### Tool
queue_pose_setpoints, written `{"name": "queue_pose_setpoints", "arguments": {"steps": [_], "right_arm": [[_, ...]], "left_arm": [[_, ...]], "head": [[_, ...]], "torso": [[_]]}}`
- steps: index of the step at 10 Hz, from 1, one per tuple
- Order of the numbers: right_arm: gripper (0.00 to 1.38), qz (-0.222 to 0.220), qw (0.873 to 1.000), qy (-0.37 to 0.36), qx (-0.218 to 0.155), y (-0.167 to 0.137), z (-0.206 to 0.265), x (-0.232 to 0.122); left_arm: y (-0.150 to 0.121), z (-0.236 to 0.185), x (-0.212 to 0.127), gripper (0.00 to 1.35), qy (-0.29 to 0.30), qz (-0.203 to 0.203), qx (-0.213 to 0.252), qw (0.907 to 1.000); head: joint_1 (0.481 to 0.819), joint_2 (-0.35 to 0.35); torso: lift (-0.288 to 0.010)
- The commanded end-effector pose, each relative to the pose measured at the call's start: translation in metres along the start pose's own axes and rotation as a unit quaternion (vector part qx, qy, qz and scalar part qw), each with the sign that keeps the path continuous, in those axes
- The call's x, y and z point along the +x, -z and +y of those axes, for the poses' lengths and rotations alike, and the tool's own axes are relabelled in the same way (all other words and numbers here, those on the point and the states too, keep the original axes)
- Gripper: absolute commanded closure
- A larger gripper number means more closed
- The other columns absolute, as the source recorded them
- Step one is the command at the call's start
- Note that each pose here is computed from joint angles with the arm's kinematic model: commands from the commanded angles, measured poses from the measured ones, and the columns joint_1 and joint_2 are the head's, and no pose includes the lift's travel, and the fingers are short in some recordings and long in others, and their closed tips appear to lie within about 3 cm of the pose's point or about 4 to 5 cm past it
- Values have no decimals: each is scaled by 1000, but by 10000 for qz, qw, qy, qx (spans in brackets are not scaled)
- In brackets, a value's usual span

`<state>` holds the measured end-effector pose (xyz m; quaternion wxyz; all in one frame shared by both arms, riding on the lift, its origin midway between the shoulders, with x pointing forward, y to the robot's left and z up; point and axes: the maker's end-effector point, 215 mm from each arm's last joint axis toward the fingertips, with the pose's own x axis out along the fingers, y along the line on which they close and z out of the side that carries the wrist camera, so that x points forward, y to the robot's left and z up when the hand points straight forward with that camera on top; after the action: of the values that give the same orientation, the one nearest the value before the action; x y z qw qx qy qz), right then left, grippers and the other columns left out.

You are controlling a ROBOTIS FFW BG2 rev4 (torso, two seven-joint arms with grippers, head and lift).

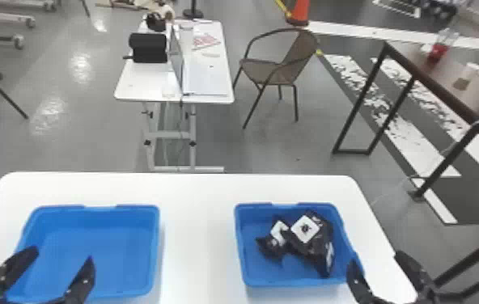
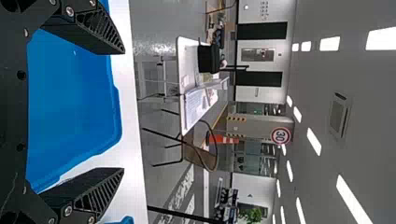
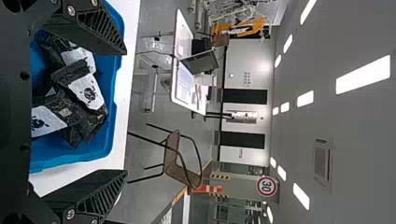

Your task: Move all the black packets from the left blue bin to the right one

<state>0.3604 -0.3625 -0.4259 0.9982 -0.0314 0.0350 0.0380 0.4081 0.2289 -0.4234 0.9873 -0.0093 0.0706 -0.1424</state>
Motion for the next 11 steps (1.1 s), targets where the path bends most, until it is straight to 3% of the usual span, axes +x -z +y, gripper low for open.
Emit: {"name": "queue_pose_setpoints", "arguments": {"steps": [1,11], "right_arm": [[121,17,10000,15,51,2,0,-1],[121,30,9999,-22,162,5,4,3]], "left_arm": [[2,-3,1,144,14,27,-43,10000],[5,-6,2,144,41,36,-136,9999]], "head": [[695,-197],[695,-200]], "torso": [[0],[0]]}}
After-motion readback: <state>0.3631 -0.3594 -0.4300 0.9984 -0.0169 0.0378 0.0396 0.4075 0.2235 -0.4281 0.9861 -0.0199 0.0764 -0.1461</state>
